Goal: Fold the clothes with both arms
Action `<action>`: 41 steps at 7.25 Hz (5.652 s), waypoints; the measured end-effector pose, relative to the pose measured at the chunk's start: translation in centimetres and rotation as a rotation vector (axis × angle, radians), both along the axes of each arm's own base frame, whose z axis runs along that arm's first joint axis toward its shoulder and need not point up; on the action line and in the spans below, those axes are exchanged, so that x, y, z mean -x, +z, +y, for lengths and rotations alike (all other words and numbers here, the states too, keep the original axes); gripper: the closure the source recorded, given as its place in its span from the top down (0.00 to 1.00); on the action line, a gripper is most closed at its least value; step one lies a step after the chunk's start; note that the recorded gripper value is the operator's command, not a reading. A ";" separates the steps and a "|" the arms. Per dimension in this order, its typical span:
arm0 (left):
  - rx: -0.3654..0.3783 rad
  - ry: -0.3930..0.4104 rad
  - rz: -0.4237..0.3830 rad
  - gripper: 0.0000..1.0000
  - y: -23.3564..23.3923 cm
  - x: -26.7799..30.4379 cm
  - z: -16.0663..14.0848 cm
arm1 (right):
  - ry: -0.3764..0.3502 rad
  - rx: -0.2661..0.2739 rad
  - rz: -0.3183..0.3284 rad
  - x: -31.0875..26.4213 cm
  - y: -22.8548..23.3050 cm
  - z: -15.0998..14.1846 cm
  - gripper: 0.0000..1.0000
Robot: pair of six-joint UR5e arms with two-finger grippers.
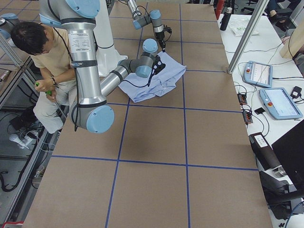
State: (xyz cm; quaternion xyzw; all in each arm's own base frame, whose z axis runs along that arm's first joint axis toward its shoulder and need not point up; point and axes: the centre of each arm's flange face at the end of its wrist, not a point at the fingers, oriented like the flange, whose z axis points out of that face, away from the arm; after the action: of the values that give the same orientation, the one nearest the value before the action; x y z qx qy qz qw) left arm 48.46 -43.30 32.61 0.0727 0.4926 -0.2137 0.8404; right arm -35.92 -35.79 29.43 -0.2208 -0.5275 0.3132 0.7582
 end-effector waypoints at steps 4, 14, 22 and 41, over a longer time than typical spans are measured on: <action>-0.144 -0.119 -0.040 0.30 -1.8 -1.3 -18.7 | -0.005 -0.006 0.000 1.5 -0.3 -0.1 1.00; -0.252 -0.003 0.127 0.67 0.3 22.2 -14.7 | 0.132 -0.409 0.284 19.9 -7.0 -3.4 0.00; -0.255 -0.006 0.125 0.67 0.7 23.1 -14.2 | -0.074 -0.652 0.535 13.5 4.3 -12.8 0.00; -0.233 0.016 0.150 0.67 -0.7 25.0 -14.1 | 0.331 -0.165 0.336 15.7 3.2 14.2 0.76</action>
State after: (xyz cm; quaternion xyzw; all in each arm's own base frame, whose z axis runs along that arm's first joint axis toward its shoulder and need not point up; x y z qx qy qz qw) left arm 23.47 -57.43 31.88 0.1498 0.5760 -0.1534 0.7889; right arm -51.61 -21.56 32.63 -0.0135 -0.4466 0.4213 0.7892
